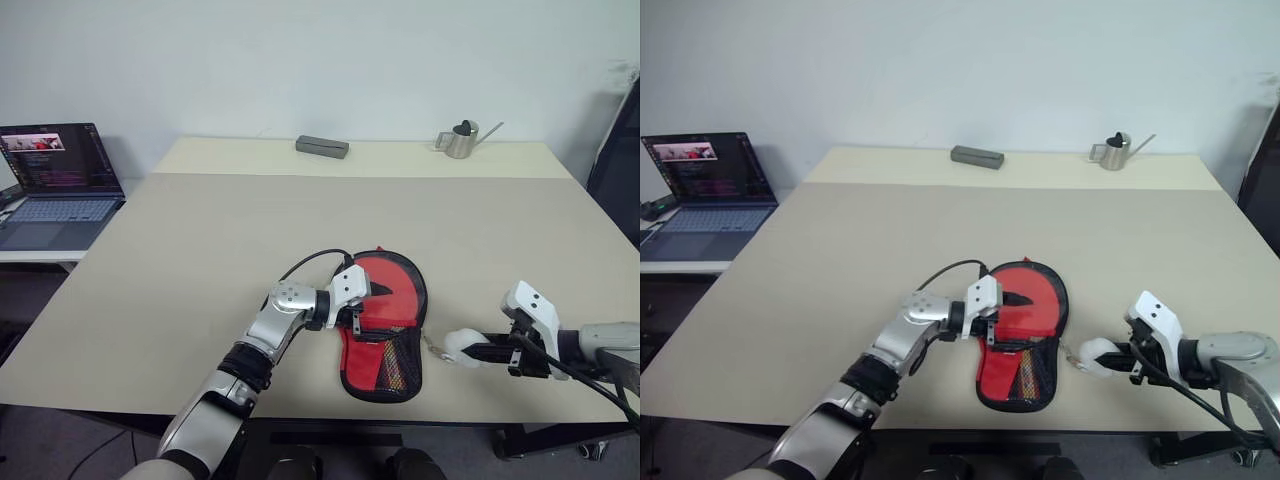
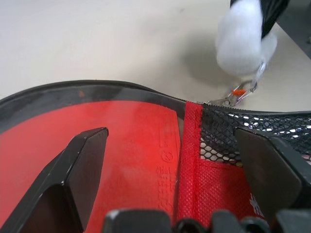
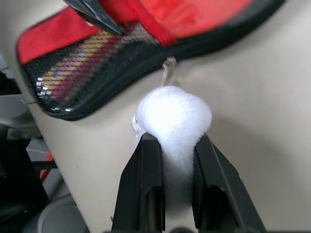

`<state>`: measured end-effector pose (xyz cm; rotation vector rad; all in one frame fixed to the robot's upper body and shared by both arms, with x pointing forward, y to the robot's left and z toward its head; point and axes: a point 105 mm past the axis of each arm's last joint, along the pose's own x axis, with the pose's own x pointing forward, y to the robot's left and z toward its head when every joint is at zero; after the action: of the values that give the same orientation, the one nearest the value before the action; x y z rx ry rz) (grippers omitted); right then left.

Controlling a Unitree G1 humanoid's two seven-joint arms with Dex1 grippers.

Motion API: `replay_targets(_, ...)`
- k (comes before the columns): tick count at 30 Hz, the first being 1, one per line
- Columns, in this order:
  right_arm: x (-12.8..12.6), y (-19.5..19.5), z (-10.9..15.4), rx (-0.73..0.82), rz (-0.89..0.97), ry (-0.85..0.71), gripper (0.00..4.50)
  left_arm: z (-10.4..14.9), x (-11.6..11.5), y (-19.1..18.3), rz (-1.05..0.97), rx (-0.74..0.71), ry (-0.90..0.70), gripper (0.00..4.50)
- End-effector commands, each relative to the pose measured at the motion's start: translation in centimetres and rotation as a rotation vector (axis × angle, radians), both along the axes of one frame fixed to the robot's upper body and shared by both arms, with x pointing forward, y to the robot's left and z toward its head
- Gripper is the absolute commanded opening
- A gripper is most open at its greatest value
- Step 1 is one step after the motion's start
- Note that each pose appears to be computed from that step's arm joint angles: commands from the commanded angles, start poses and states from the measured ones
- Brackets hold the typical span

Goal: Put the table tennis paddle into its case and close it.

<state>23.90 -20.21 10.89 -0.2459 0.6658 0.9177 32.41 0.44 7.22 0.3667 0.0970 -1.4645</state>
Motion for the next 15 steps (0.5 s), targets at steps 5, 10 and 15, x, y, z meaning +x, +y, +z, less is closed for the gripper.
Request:
replay_targets(5,-0.4,1.0,2.6,0.016,0.056,-0.056,0.27,-4.7,-0.8,0.5,0.036,0.126,0.171,4.50)
replay_targets(10,-0.5,1.5,2.8,0.031,0.072,-0.036,0.26,-5.9,-1.1,1.2,0.044,0.161,0.281,4.50)
replay_targets(15,-1.2,1.8,2.9,0.038,0.101,-0.002,0.26,-6.8,-1.7,1.8,0.040,0.196,0.348,4.50)
